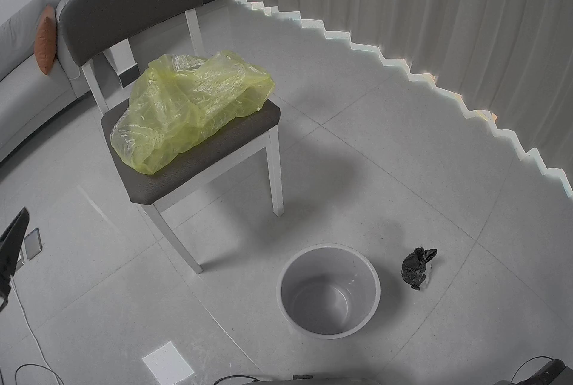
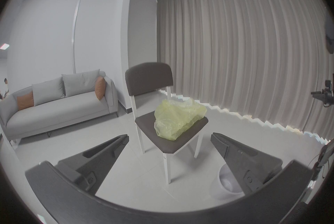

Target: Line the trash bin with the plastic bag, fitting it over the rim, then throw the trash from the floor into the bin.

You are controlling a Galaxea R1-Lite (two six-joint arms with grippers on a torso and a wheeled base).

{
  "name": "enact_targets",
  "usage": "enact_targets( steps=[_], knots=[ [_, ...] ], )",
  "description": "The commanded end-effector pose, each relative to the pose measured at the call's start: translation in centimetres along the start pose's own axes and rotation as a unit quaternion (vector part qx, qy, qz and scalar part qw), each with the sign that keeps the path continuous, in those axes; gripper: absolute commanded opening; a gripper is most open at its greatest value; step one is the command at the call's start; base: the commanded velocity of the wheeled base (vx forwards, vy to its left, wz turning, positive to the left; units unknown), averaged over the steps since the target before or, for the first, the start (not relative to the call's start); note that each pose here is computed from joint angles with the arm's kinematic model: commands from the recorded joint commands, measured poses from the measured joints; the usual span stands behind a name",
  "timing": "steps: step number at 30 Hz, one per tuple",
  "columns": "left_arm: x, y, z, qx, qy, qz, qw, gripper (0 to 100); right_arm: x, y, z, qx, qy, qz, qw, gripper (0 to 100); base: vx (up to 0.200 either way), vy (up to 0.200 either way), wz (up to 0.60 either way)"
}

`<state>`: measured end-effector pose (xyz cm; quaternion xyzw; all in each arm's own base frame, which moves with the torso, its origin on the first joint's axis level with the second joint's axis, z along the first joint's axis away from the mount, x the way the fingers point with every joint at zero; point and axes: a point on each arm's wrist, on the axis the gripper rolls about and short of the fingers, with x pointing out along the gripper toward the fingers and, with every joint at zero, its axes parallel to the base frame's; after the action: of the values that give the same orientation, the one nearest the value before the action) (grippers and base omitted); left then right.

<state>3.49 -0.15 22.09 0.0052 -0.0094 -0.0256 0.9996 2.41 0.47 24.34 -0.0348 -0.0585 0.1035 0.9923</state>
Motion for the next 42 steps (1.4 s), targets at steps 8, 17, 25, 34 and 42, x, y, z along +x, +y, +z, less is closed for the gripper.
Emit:
enact_targets(
  steps=[8, 17, 25, 34, 42],
  knots=[
    [18.7, -2.4, -0.7, 0.067, 0.192, 0.007, 0.9791, 100, 9.3, -1.6, -1.7, 0.076, 0.117, 0.023, 0.9899, 100, 0.0, 0.0, 0.0],
    [23.3, -3.0, -2.4, 0.1, 0.232, 0.025, 0.9673, 100, 9.7, -2.1, -2.8, 0.082, 0.14, 0.007, 0.9867, 100, 0.0, 0.0, 0.0],
    [26.6, -3.3, -2.9, 0.157, 0.239, 0.028, 0.9578, 100, 9.5, -2.1, -3.3, 0.084, 0.148, 0.007, 0.9853, 100, 0.0, 0.0, 0.0],
    [29.2, -3.3, -4.2, 0.21, 0.251, 0.038, 0.9442, 100, 9.7, -2.1, -3.3, 0.085, 0.149, 0.007, 0.9851, 100, 0.0, 0.0, 0.0],
    [31.0, -3.4, -4.6, 0.221, 0.223, 0.053, 0.9479, 100, 9.9, -2.2, -3.4, 0.086, 0.153, 0.007, 0.9845, 100, 0.0, 0.0, 0.0]
  ],
)
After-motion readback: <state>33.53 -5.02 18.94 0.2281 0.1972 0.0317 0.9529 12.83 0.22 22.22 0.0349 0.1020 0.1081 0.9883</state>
